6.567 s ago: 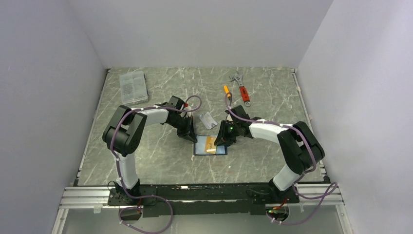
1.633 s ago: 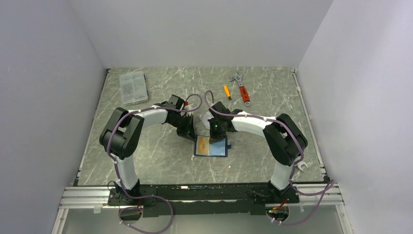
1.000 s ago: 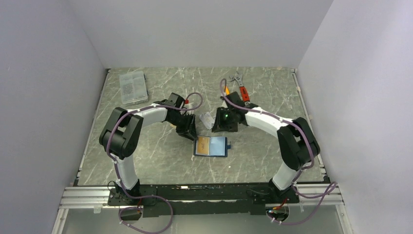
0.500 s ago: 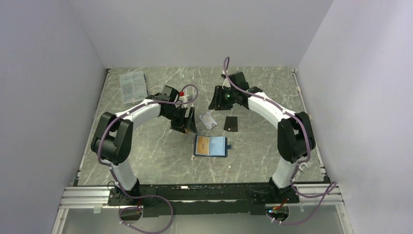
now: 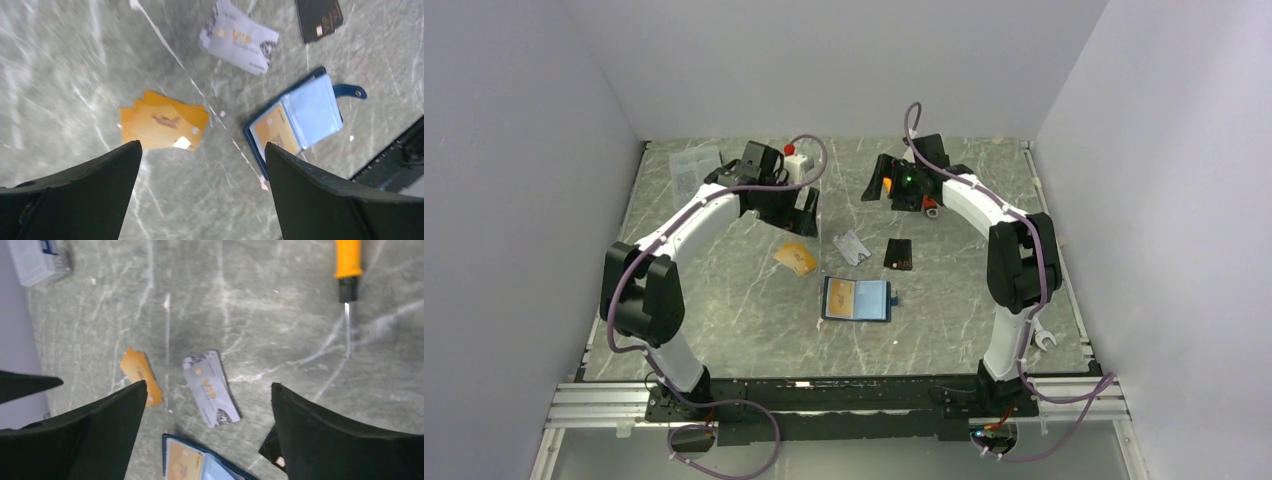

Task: Put the credit cards into the card holder
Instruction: Pick up the credit card from the center of the board.

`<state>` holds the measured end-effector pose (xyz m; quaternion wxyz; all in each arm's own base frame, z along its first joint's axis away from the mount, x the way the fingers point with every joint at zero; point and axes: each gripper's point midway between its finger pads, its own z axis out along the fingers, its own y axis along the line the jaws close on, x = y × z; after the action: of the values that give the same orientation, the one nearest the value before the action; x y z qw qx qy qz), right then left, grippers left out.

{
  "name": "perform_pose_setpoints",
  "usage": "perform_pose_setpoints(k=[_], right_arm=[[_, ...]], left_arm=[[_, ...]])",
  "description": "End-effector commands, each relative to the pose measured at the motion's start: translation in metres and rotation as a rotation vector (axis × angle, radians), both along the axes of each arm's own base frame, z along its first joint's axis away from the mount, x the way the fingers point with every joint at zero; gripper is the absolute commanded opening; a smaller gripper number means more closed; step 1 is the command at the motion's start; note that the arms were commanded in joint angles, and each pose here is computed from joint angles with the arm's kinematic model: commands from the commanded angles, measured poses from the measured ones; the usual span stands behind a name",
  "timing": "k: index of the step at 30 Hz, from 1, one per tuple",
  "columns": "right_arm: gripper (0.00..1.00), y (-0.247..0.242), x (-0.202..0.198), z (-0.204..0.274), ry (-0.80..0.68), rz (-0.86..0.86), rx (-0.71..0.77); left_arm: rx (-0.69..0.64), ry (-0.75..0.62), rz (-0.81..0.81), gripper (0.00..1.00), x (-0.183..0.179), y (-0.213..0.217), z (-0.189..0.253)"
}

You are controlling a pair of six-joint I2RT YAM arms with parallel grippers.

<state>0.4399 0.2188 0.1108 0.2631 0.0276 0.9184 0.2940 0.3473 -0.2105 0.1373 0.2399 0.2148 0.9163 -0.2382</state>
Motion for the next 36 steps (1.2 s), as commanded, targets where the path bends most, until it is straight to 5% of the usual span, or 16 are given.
perform_pose_setpoints(k=[1, 3, 6, 9, 12, 27, 36], right_arm=[[0.99, -0.011, 0.035, 0.034, -0.068, -0.089, 0.089], [1.0, -0.008, 0.035, 0.028, -0.022, -0.067, 0.234], [0.97, -0.002, 0.033, 0.013, -0.034, -0.039, 0.098], [0.72, 0.008, 0.03, 0.009, -0.043, -0.015, 0.085], [0.63, 0.012, 0.022, -0.001, -0.027, 0.005, 0.09], [0.53, 0.033, -0.028, -0.056, 0.11, 0.083, 0.102], [0.5, 0.033, -0.054, -0.076, 0.169, 0.1, 0.138]], left_arm=[[0.03, -0.289, -0.056, 0.99, 0.046, 0.006, 0.057], [-0.023, -0.331, -0.112, 1.0, 0.051, -0.002, 0.069], [-0.093, -0.432, -0.208, 0.99, 0.055, -0.02, 0.075], [-0.033, -0.415, -0.303, 0.92, 0.06, -0.037, 0.055], [0.056, -0.391, -0.388, 0.8, 0.065, -0.049, 0.026], [0.168, -0.456, -0.592, 0.53, 0.066, -0.079, -0.046], [0.243, -0.501, -0.679, 0.46, 0.056, -0.089, -0.071]])
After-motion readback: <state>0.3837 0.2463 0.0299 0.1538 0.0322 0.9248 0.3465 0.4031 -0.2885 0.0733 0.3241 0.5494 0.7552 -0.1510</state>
